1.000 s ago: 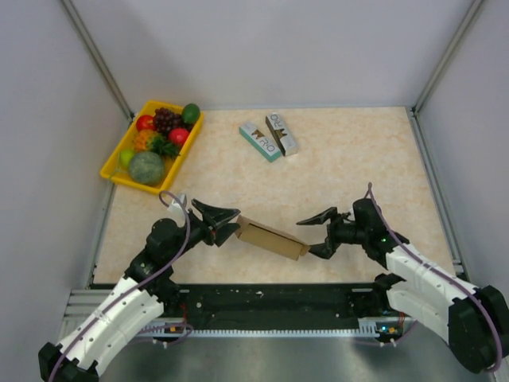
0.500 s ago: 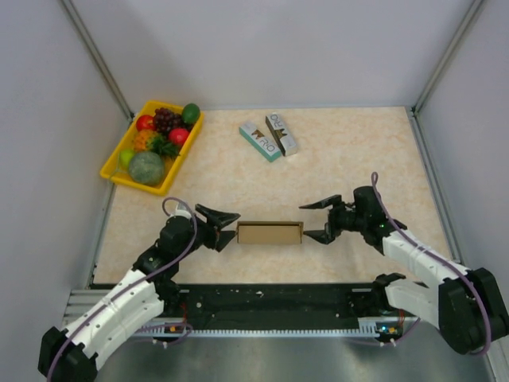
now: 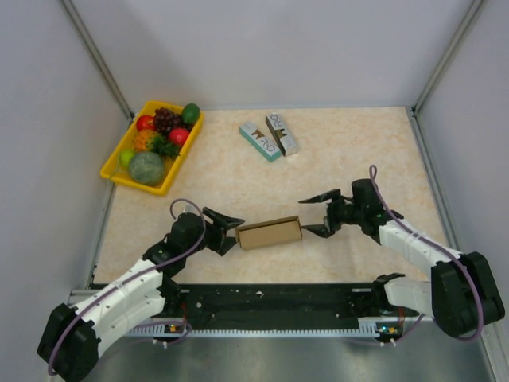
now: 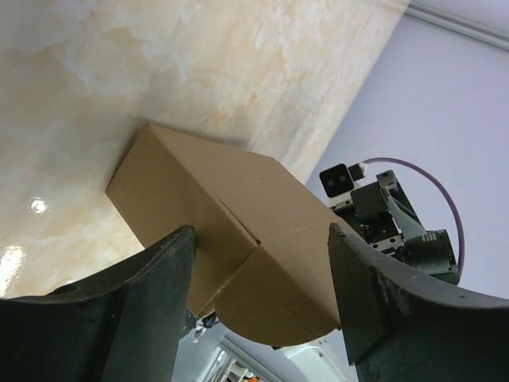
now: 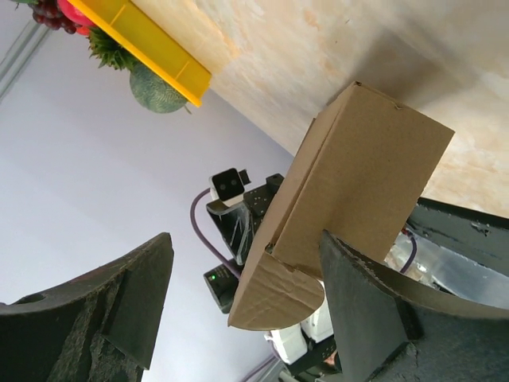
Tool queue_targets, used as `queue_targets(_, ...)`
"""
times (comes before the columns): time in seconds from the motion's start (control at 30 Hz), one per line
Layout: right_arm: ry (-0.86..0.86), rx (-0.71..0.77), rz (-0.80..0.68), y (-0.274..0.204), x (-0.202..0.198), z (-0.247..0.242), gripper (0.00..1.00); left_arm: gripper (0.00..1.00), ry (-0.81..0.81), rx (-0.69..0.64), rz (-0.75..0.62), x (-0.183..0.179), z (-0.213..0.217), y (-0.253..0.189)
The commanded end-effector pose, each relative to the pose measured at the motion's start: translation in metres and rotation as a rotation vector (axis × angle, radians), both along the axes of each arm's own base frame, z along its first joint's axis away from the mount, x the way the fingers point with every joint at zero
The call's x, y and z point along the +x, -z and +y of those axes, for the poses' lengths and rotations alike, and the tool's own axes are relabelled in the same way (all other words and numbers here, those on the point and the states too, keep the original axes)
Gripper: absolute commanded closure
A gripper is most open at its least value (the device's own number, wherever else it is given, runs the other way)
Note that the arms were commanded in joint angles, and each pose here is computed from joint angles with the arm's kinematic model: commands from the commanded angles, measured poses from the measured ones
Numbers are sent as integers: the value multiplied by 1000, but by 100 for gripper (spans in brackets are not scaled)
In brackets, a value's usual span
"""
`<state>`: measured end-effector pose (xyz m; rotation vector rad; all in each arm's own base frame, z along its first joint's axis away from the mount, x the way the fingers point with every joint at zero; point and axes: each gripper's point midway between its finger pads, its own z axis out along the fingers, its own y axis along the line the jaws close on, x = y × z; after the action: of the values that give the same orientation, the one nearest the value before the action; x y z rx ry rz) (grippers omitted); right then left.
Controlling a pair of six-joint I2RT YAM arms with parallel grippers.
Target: Fold the paper box
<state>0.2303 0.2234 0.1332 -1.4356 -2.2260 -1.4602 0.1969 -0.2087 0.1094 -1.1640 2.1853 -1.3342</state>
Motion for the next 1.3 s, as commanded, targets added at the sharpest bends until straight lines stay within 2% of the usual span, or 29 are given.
queue_targets(0.0,-2,-4,-22,-3,7,-3,26,28,14,-50,-85,9,-9,-25)
queue_targets(0.33,4,-43,-8,18,5,-14,24,22,-7,1,-109,15,-1,-22)
queue_targets(0.47,-19,-76,-82,16,9,-20,23,20,-3,69,-104,11,9,-17)
queue_targets(0.5,-30,-103,-78,18,6,-24,22,19,-14,107,-139,15,14,-23)
queue_targets(0.57,-66,-183,-218,6,15,-34,21,17,-18,191,-160,9,29,-25)
queue_targets(0.63,-75,-301,-286,-3,23,-51,20,16,-77,267,-181,11,49,-25)
queue_targets(0.67,-146,-380,-382,-5,23,-57,20,15,-84,289,-243,10,57,-38)
queue_targets(0.73,-209,-453,-496,-26,26,-62,20,11,-100,367,-270,5,73,-39)
queue_targets(0.8,-314,-540,-639,-37,24,-67,21,11,-62,435,-382,1,80,-64)
queue_targets(0.83,-361,-558,-699,-51,21,-67,21,12,-31,468,-400,-3,82,-67)
queue_targets(0.9,-476,-627,-826,-59,15,-71,23,16,90,539,-531,-6,76,-91)
queue_targets(0.93,-522,-647,-914,-77,12,-66,24,24,195,526,-548,-16,64,-94)
queue_targets(1.0,-642,-731,-981,-79,0,-66,26,29,344,547,-586,-20,48,-104)
queue_targets(1.03,-662,-790,-1022,-88,1,-64,27,30,410,534,-588,-23,40,-104)
queue_targets(1.1,-777,-804,-1081,-89,-15,-48,28,29,561,570,-545,-33,26,-97)
queue_targets(1.13,-788,-847,-1083,-89,-14,-48,28,29,594,600,-535,-34,22,-94)
queue_targets(1.17,-838,-844,-1100,-87,-22,-40,29,27,604,696,-495,-29,27,-88)
queue_targets(1.2,-864,-846,-1100,-85,-26,-38,34,27,685,723,-518,-41,13,-87)
queue_targets(1.27,-926,-837,-1121,-83,-33,-29,43,30,747,815,-482,-44,4,-80)
